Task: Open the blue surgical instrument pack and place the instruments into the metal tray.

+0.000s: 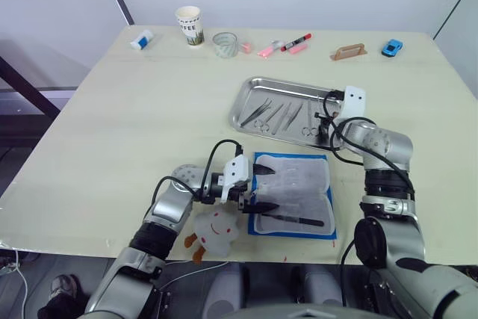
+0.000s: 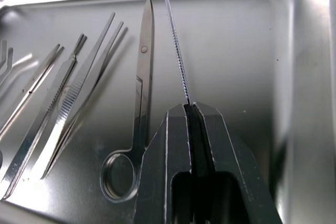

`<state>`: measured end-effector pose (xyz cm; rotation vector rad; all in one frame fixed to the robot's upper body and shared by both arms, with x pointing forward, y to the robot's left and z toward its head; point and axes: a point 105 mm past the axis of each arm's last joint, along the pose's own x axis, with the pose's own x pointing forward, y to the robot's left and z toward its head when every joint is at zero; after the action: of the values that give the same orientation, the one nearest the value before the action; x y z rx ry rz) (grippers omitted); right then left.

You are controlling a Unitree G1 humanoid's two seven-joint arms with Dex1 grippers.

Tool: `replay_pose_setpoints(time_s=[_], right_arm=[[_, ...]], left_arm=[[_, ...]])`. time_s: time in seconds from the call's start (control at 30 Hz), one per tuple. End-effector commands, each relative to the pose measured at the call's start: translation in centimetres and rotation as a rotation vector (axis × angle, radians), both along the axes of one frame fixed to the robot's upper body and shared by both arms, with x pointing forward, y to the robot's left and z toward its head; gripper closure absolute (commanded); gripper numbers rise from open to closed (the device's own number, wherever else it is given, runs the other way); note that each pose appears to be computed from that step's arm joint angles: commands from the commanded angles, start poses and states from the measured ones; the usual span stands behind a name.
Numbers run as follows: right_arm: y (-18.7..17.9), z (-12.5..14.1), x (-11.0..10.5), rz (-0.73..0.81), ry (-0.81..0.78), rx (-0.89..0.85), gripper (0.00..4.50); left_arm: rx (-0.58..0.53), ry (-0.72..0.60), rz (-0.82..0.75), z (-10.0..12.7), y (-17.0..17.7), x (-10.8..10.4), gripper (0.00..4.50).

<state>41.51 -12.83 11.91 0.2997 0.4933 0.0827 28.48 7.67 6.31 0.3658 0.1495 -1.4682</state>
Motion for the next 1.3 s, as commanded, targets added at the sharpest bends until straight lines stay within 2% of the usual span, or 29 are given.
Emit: replay_pose_setpoints(time_s=[0.03, 1.0, 1.1, 1.23, 1.3], right_arm=[[0.35, 1.85, 0.57, 0.005, -0.063, -0.002, 4.47], [0.57, 1.37, 0.65, 0.013, -0.054, -0.002, 4.47], [0.63, 1.39, 0.66, 0.017, -0.055, -0.003, 3.49], [0.58, 1.5, 0.69, 0.022, -0.059, -0.012, 1.6], [0.45, 1.71, 0.68, 0.021, -0.068, -0.02, 1.08]], left_arm=[[0.049, 0.077, 0.021, -2.18, 0.59, -0.66, 0.0], [0.051, 0.078, 0.019, -2.04, 0.58, -0.8, 0.0], [0.048, 0.077, 0.02, -1.96, 0.46, -0.8, 0.0], [0.046, 0.078, 0.02, -1.84, 0.37, -0.82, 0.0], [0.047, 0.078, 0.02, -1.8, 0.36, -0.83, 0.0]])
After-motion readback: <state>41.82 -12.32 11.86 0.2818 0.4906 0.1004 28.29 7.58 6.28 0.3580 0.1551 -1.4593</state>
